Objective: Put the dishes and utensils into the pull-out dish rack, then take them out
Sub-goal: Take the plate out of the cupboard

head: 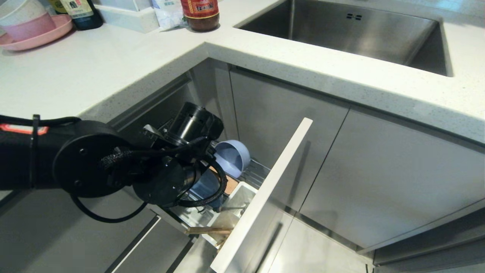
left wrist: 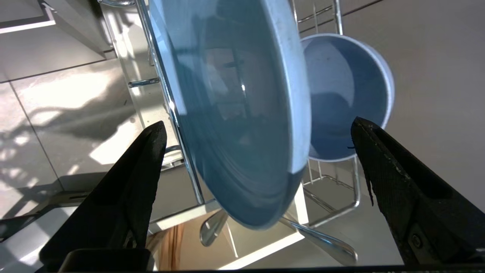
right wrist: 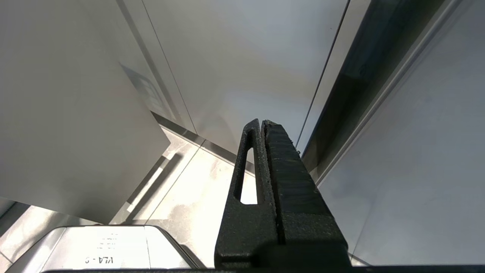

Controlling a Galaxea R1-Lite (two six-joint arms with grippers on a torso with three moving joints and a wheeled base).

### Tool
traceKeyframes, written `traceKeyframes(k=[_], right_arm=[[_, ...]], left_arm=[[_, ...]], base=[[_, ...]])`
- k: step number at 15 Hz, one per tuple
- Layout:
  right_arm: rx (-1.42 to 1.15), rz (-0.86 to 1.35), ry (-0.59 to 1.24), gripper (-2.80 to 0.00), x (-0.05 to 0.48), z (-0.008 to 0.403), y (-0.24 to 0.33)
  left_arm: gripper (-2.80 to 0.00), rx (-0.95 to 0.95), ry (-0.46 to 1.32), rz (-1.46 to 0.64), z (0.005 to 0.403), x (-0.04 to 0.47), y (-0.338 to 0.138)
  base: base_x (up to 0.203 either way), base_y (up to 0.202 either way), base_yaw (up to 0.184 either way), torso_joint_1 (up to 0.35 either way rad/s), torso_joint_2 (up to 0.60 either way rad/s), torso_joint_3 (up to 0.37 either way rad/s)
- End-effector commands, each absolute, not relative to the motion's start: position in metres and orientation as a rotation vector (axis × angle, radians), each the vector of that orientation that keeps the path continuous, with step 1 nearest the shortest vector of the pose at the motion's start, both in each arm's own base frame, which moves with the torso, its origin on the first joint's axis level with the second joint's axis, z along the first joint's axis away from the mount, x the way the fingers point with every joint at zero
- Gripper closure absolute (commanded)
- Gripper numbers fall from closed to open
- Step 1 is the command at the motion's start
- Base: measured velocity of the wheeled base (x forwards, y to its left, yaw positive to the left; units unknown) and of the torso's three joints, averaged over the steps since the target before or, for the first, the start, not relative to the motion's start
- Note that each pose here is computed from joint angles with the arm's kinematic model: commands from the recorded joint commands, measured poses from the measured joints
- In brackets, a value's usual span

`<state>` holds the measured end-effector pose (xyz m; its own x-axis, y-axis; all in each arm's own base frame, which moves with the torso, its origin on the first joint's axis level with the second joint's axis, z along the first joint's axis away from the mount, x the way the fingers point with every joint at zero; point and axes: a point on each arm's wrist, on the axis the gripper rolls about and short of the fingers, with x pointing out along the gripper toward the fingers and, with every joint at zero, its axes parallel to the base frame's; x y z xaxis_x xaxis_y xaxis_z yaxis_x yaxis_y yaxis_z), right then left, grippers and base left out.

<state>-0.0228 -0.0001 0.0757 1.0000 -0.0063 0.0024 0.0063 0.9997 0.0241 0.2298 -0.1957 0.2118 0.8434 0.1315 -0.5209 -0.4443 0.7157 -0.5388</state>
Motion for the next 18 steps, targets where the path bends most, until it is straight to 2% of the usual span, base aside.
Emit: traceKeyframes(k=[1, 2, 18], right_arm=[[0.025, -0.006, -0.005, 0.0, -0.023, 0.075, 0.0], [0.025, -0.006, -0.005, 0.0, -0.023, 0.075, 0.0], [0.025, -0.006, -0.005, 0.0, -0.023, 0.075, 0.0]], left_arm=[[-2.8, -0.706, 0.475, 0.341, 0.21, 0.231, -0.196], [0.0, -0.706, 0.476, 0.34, 0.21, 0.231, -0.197], [0.0, -0.719, 0.456, 0.271, 0.224, 0.217, -0.208]], base=[[0.0, 0.0, 0.0, 0.0, 0.0, 0.0], [0.0, 0.0, 0.0, 0.0, 0.0, 0.0], [0.0, 0.0, 0.0, 0.0, 0.0, 0.0]])
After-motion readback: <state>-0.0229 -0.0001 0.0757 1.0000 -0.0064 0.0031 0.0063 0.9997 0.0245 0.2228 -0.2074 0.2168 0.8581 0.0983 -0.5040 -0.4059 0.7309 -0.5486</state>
